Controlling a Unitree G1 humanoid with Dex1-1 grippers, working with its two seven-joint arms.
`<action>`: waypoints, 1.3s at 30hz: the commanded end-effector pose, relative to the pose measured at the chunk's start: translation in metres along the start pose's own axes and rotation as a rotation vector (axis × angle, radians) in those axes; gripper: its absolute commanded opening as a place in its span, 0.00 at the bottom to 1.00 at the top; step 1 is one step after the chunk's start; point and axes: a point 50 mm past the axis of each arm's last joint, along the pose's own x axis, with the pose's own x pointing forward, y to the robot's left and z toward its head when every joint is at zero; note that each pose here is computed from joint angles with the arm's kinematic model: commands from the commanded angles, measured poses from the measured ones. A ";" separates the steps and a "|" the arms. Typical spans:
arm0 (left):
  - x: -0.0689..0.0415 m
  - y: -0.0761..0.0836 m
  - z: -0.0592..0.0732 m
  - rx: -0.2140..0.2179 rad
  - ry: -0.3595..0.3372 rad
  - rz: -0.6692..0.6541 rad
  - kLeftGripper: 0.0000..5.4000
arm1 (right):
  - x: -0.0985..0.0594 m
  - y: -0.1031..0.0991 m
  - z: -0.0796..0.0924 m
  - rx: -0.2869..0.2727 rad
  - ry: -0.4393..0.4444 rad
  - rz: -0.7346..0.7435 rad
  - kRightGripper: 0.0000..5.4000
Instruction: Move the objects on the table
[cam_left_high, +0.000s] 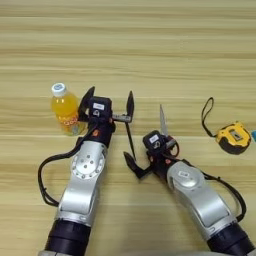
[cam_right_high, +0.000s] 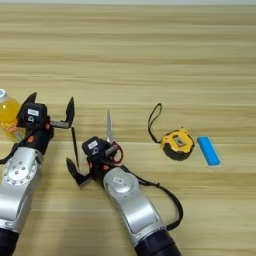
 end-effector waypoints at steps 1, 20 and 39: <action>0.000 -0.002 0.002 0.012 0.001 0.000 1.00 | 0.006 0.011 -0.003 0.054 0.029 0.025 1.00; -0.001 -0.002 0.003 0.011 0.001 0.001 1.00 | 0.015 0.022 -0.017 0.011 0.080 0.063 1.00; -0.001 -0.003 0.004 0.009 0.001 0.003 1.00 | 0.021 0.027 -0.012 -0.086 0.047 0.077 1.00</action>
